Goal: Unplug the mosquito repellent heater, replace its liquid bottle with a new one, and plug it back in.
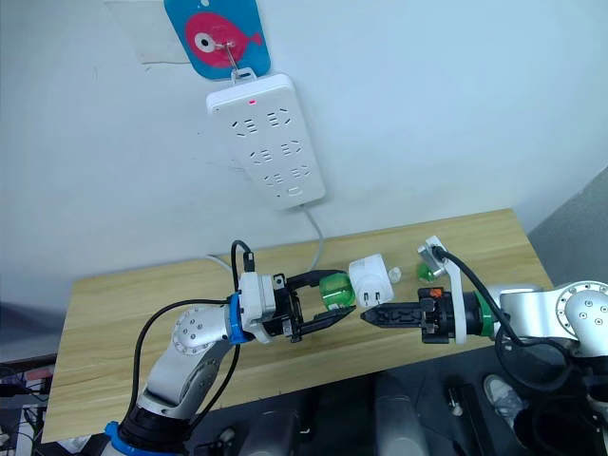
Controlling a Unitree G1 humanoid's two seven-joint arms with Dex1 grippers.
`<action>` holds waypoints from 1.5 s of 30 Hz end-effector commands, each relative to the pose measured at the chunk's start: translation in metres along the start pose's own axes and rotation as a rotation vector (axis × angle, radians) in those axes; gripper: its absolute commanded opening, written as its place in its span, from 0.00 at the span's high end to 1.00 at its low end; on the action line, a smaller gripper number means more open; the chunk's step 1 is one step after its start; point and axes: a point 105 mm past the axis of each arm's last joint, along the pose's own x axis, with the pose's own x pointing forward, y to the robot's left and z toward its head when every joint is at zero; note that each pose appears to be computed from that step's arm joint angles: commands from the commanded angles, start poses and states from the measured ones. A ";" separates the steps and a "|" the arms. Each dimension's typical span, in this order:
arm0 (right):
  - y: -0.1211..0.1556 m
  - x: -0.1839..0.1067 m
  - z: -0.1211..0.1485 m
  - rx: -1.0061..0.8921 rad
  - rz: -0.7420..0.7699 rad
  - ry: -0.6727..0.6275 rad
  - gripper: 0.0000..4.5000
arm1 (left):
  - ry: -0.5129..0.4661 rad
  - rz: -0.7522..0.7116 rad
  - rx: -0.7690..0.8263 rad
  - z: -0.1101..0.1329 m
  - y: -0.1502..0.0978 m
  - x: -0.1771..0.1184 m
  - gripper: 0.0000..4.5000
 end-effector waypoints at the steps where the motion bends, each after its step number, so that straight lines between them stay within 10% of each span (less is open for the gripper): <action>1: 0.018 -0.001 0.010 -0.056 0.079 -0.030 0.99 | -0.024 -0.036 0.033 0.005 -0.006 0.002 0.50; 20: 0.015 0.005 0.059 -0.127 -0.023 -0.172 0.99 | -0.007 -0.101 0.017 0.000 -0.019 -0.001 0.50; 45: -0.001 0.013 0.053 -0.167 -0.166 -0.141 0.99 | -0.031 -0.087 0.013 0.004 -0.014 0.000 0.50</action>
